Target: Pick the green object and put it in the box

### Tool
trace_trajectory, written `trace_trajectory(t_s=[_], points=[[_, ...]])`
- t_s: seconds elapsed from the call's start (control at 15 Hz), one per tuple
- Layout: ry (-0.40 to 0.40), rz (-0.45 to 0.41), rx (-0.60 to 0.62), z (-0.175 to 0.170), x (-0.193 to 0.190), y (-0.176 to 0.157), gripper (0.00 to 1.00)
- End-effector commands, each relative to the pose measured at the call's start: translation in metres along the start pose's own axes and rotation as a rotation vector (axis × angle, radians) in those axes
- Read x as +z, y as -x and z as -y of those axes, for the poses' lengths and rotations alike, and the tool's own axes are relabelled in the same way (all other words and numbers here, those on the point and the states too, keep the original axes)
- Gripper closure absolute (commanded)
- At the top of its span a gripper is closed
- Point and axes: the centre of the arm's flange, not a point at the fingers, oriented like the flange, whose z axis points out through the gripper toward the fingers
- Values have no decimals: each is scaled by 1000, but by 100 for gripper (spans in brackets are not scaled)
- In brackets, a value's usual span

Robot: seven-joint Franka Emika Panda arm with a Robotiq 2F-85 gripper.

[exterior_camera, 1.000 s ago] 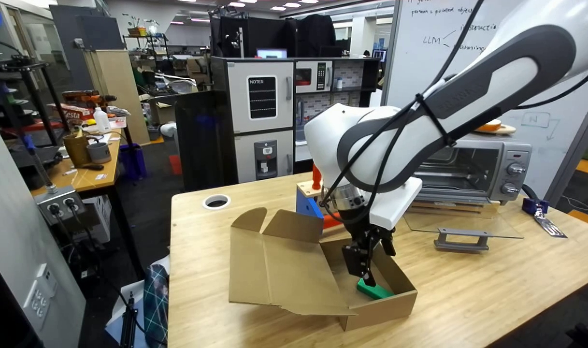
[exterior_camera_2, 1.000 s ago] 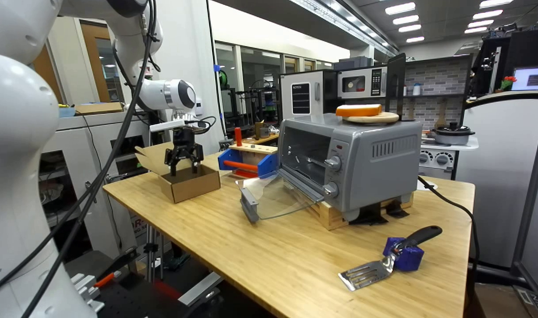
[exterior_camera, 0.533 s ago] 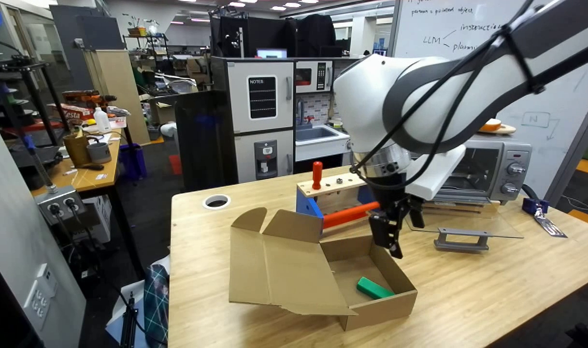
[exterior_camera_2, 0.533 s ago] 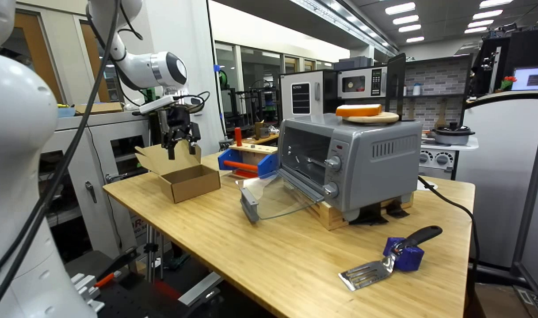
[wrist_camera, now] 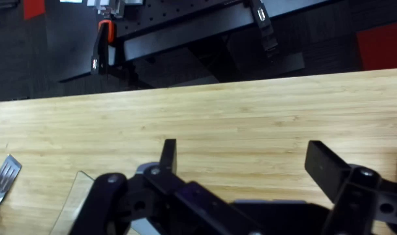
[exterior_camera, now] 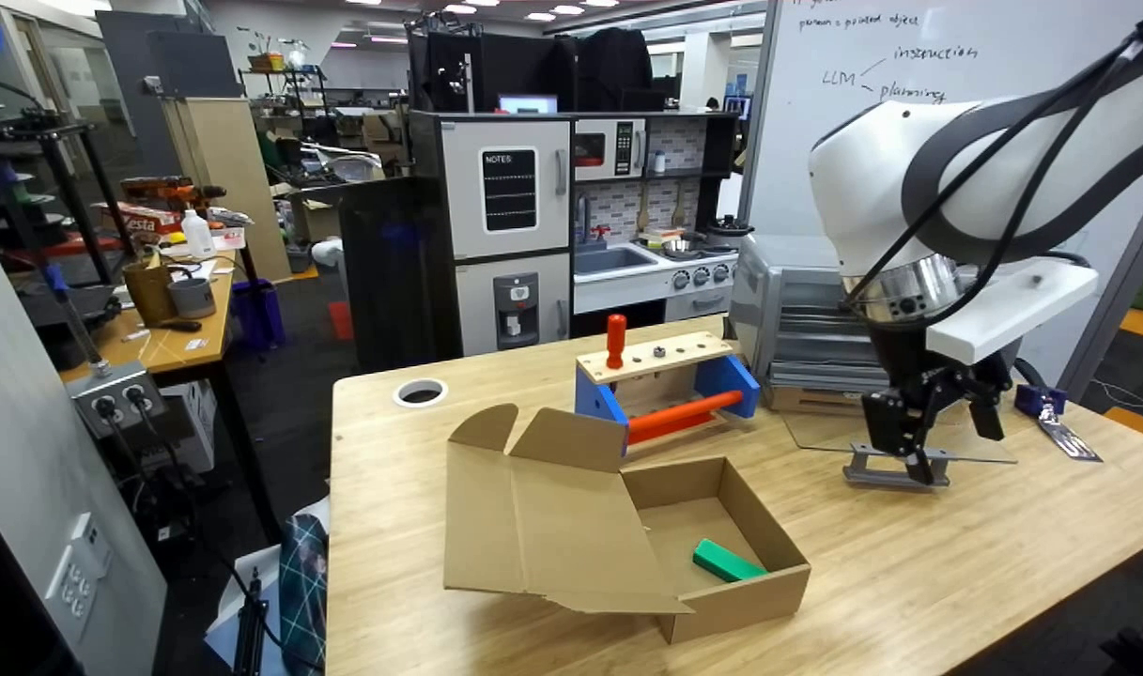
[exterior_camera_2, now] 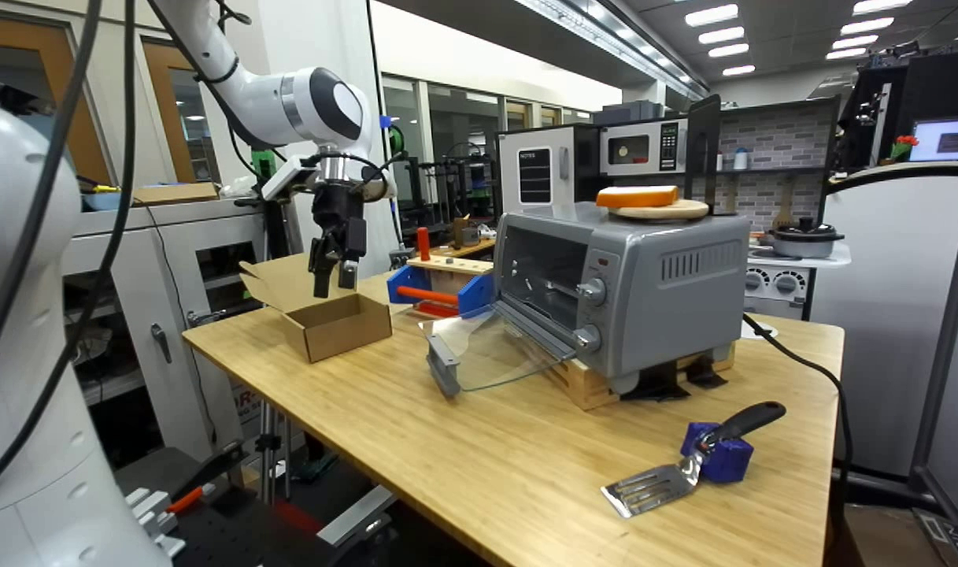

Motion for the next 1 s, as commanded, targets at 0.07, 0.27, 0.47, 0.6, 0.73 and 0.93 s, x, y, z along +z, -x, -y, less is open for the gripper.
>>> trace_trajectory(t_s=[0.07, 0.27, 0.47, 0.6, 0.73, 0.93], points=[[-158, 22, 56, -25, 3, 24, 0], [-203, 32, 74, -29, -2, 32, 0], [-167, 42, 80, -24, -5, 27, 0], [-169, 42, 82, -25, -3, 27, 0], [-169, 42, 83, -25, -3, 27, 0], [-170, 41, 83, -25, -3, 27, 0]])
